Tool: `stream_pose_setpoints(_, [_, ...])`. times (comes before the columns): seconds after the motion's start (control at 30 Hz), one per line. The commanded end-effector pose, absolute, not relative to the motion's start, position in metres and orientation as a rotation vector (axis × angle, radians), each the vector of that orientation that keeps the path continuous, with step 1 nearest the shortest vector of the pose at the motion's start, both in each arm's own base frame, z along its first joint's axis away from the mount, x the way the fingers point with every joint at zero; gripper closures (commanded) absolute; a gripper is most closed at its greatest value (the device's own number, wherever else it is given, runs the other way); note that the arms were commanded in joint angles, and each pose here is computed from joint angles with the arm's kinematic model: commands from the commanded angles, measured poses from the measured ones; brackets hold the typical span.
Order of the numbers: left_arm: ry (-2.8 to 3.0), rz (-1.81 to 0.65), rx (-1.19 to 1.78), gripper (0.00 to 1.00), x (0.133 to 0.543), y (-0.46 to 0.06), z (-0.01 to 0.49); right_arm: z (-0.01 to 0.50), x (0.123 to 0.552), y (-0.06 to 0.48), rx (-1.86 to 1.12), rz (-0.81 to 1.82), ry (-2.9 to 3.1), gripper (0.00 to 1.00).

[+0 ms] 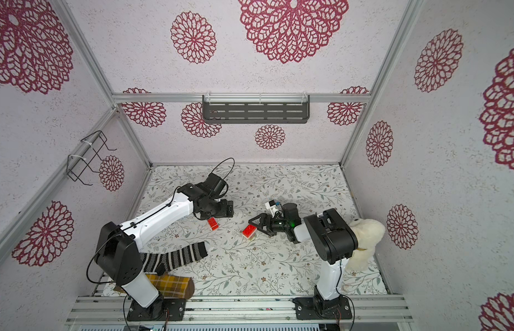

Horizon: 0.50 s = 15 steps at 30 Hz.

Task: Assemble an ice cream with lego
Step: Assemble the lego brick with the lego brick, then pick up the lego brick from the center of the board.

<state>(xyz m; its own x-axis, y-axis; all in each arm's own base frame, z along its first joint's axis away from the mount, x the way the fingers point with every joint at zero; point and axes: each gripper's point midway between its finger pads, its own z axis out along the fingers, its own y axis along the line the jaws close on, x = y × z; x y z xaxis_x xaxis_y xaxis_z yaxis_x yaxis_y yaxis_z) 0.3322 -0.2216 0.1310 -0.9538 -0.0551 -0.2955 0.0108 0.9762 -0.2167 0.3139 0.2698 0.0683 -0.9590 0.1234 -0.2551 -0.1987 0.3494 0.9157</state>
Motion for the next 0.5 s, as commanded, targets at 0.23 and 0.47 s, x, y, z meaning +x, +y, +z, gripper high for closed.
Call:
stream_pose_setpoints(0.23, [2.935, -0.482, -0.365, 0.1, 0.326, -0.192, 0.091, 0.117, 0.318, 0.266, -0.156, 1.609, 2.14, 0.07])
stream_pose_setpoints(0.47, [2.89, -0.407, -0.663, 0.13, 0.348, -0.182, 0.081, 0.122, 0.328, 0.243, -0.103, 1.397, 2.141, 0.07])
